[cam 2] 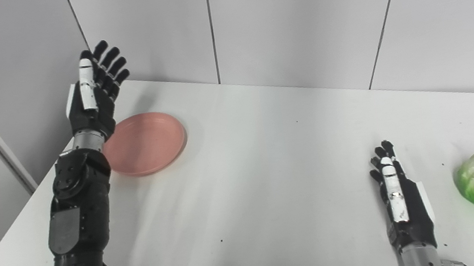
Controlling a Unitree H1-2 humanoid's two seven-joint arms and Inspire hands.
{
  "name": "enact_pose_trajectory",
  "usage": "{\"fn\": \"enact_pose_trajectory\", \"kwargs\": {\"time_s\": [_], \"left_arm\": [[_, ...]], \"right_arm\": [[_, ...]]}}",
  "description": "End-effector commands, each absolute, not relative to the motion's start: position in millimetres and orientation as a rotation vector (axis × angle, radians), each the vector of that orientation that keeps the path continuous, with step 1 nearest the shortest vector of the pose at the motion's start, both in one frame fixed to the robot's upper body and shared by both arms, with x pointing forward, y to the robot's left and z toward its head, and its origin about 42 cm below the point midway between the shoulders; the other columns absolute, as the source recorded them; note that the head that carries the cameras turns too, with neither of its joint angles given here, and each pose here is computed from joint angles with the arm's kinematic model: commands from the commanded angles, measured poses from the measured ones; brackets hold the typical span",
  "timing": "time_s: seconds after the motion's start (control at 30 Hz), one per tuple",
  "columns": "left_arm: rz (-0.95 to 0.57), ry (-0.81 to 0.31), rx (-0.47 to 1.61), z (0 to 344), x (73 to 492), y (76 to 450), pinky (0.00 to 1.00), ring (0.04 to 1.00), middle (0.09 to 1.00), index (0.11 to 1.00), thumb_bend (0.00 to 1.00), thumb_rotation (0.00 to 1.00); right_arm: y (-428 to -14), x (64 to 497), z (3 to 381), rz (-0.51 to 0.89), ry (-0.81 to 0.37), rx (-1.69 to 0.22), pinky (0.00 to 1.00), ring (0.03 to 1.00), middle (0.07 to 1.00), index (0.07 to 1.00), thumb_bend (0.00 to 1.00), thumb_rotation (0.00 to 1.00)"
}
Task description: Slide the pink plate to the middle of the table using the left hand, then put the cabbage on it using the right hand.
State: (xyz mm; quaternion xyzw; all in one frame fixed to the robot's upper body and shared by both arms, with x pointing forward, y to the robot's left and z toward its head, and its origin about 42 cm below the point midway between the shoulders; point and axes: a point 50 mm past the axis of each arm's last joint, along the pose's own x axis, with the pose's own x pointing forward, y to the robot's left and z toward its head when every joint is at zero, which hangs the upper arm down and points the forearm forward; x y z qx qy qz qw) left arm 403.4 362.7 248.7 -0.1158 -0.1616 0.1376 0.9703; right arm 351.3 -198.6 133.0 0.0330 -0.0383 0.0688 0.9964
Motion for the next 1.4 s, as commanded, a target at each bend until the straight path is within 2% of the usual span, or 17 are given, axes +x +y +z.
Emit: {"fn": "enact_pose_trajectory", "kwargs": {"time_s": [0.0,0.13,0.23,0.47,0.93,1.37], "left_arm": [[0.301,-0.430,-0.228,281,411,377,0.87,0.871,0.877,0.874,0.47,1.00],[0.328,-0.425,-0.232,280,410,393,0.89,0.885,0.891,0.880,0.47,1.00],[0.347,-0.413,-0.235,279,408,407,0.94,0.900,0.898,0.889,0.48,1.00],[0.397,-0.402,-0.267,271,406,428,0.87,0.886,0.887,0.876,0.45,1.00],[0.465,-0.355,-0.265,251,401,456,0.90,0.893,0.901,0.894,0.45,1.00],[0.506,-0.265,-0.297,217,401,471,0.94,0.923,0.923,0.921,0.43,1.00]], "right_arm": [[-197,356,147,0.154,-0.134,0.072,1.00,0.970,0.979,0.994,0.14,1.00],[-199,356,148,0.156,-0.139,0.072,1.00,0.971,0.980,0.994,0.14,1.00],[-199,357,148,0.160,-0.142,0.076,1.00,0.969,0.976,0.993,0.13,1.00],[-199,356,148,0.160,-0.141,0.075,1.00,0.982,0.990,1.000,0.13,1.00],[-198,356,147,0.162,-0.147,0.074,1.00,0.973,0.982,0.997,0.13,1.00],[-198,355,149,0.162,-0.145,0.077,1.00,0.965,0.977,0.993,0.13,1.00]]}}
